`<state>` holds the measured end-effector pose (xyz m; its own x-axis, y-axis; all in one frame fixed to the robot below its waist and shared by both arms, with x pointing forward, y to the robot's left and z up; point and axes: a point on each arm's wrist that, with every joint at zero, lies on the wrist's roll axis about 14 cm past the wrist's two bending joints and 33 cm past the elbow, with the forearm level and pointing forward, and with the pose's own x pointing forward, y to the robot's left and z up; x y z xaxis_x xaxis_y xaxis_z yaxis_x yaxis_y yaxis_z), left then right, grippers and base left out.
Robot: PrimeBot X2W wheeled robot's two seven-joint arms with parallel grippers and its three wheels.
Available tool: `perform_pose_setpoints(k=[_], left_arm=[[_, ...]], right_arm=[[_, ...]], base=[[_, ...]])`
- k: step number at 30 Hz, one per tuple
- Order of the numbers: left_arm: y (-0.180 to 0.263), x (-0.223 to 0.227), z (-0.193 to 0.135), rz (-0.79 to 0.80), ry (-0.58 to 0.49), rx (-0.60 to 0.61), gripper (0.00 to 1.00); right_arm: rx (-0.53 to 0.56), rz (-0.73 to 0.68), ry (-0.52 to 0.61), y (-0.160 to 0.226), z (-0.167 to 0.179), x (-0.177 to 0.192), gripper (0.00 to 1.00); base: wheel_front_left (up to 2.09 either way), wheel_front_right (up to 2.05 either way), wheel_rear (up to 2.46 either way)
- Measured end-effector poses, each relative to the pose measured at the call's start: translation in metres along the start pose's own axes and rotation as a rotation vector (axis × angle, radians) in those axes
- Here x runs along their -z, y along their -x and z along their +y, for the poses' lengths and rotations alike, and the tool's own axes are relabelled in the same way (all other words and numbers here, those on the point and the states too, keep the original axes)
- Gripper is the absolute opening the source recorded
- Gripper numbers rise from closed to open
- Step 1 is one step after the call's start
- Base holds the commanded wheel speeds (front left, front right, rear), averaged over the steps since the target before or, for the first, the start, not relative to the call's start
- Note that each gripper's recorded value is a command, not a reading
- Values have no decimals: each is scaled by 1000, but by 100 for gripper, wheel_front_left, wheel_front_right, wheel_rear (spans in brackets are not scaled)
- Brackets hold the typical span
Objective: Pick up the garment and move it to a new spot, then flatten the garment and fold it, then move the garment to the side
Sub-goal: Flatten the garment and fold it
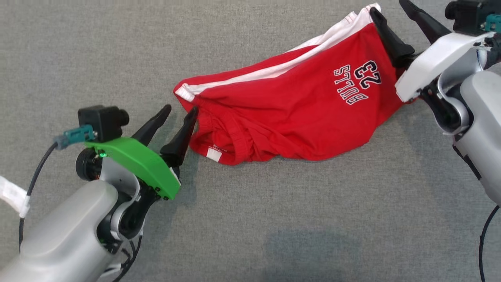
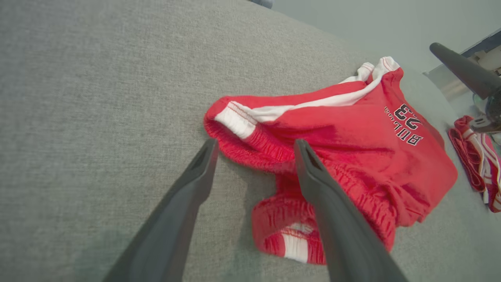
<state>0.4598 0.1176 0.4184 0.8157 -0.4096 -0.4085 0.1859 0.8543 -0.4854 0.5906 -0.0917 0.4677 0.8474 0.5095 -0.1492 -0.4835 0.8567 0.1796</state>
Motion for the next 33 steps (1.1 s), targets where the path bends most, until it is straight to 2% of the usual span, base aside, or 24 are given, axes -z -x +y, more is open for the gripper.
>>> perform_pose_setpoints(k=[7,15,20,25,33], left_arm=[[35,-7,-11,-112,-64,-20,100],[78,-15,-31,-236,-118,-28,100],[88,-21,-32,-300,-169,-44,100],[86,-19,-34,-344,-143,-50,100],[85,-9,-11,-357,-101,-124,100]], right_arm=[[27,-87,21,45,-3,-23,100],[91,-56,31,95,-8,-21,100],[113,-10,11,86,-10,-15,100],[146,70,-19,64,-20,4,100],[132,237,-40,23,-14,59,100]], base=[[0,0,0],[0,0,0],[0,0,0],[0,0,0],[0,0,0]])
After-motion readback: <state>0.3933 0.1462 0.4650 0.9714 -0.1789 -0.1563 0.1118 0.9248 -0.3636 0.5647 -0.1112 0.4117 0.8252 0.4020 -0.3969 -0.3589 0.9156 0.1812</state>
